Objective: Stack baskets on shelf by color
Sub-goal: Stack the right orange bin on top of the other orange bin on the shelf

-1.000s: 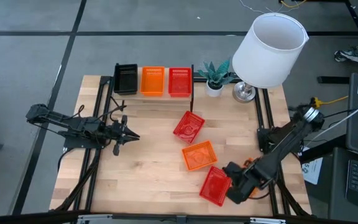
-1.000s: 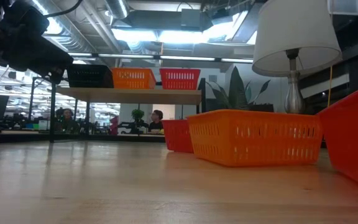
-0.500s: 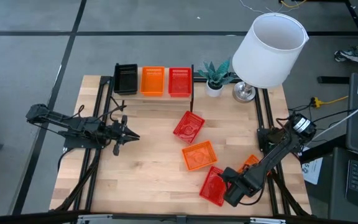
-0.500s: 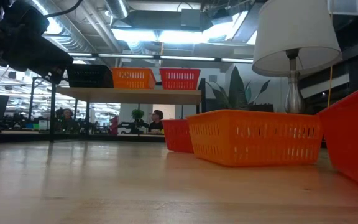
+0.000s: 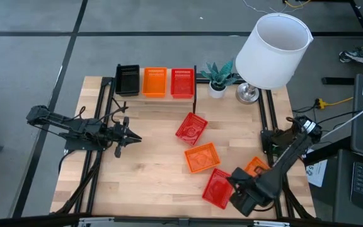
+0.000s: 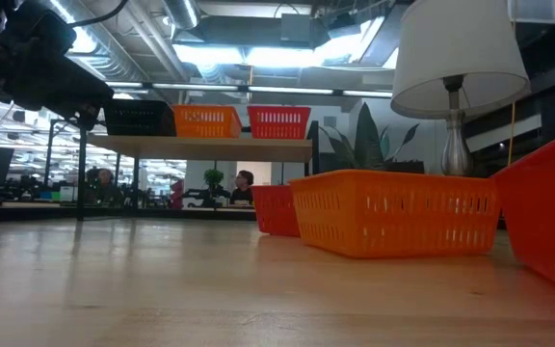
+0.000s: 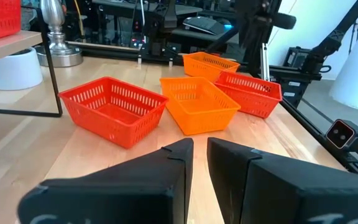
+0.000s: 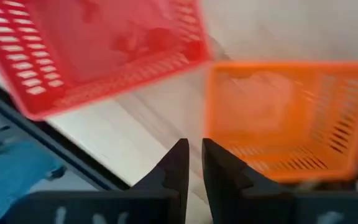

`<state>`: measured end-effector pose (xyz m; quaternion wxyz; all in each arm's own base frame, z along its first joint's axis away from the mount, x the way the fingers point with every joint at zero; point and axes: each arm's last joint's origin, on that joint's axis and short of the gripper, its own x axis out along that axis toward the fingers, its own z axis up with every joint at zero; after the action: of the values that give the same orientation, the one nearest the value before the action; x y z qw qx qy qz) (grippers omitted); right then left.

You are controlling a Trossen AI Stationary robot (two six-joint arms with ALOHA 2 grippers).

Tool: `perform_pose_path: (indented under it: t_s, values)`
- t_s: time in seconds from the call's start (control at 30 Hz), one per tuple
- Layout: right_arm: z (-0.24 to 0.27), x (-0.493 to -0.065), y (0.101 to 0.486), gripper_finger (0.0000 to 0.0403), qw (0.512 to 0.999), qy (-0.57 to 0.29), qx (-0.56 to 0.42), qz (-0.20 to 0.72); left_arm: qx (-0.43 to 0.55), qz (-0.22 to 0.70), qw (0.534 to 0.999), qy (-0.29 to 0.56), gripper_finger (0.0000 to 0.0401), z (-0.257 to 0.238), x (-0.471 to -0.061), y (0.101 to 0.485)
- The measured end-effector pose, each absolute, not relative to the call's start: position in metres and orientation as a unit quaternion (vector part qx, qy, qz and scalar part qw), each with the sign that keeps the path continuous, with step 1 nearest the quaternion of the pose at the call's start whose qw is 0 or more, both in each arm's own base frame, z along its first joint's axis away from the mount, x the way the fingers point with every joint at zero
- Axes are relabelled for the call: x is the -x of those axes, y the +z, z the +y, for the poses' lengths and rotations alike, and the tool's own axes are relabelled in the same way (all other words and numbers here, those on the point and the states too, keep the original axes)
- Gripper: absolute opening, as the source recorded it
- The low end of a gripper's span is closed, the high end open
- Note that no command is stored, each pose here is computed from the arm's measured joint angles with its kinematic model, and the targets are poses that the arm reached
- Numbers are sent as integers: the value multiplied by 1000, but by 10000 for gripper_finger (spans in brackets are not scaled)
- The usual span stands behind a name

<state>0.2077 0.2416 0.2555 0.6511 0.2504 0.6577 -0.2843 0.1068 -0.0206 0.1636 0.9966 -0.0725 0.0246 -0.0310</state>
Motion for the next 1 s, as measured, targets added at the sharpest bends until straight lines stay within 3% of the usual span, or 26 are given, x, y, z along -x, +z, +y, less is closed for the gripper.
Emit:
perform_pose_path:
  t_s: [0.27,0.5,0.7,1.0]
  values:
    - [247,-185,243,52,638,-330,-233,656,73,24,997,-31,41,-21,-107,164]
    - [238,-181,219,133,590,-370,-242,676,73,24,997,-31,40,-21,-107,164]
    - [244,-188,209,203,605,-332,-281,667,73,24,997,-31,41,-21,-107,164]
    - [234,-181,176,220,595,-358,-292,658,73,24,997,-31,39,-21,-107,164]
